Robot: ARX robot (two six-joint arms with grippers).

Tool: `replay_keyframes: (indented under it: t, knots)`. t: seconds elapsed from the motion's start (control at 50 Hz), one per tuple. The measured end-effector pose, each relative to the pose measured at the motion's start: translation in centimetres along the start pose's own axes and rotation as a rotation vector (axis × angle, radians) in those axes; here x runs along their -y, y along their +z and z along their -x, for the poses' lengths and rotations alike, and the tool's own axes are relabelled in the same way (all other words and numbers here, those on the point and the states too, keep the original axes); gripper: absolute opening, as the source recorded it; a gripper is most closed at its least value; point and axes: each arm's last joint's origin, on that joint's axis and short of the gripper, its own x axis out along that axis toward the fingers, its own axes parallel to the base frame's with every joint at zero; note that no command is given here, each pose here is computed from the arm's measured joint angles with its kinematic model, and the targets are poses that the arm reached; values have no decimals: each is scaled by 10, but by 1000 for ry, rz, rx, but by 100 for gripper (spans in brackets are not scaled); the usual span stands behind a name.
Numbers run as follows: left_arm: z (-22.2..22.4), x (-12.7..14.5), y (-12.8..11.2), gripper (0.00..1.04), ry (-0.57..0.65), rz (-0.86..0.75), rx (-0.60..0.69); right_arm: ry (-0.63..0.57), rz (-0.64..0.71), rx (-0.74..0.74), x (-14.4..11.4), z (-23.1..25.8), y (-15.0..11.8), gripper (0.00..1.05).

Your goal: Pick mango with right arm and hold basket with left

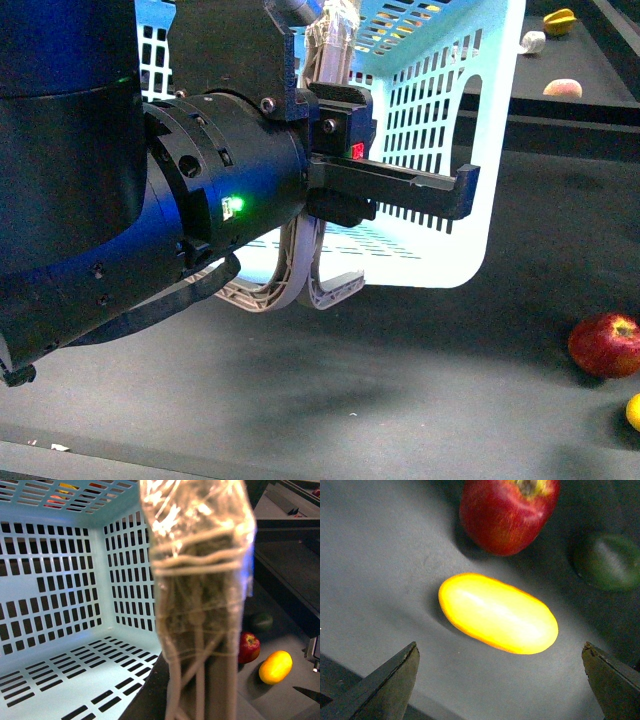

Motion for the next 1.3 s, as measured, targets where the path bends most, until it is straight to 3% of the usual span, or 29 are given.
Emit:
replay_keyframes:
  t: [0.62,1.04,1.3]
  knots:
    - [0,0,0,5,0,0,0,-6,-51,-110,26,-60,-21,96]
    - [0,0,0,5,-1,0,0,16,-164,-71,11,-79,-19,96]
    - [0,0,0,5,0,0,0,142,-131,1,-5,-72,1,96]
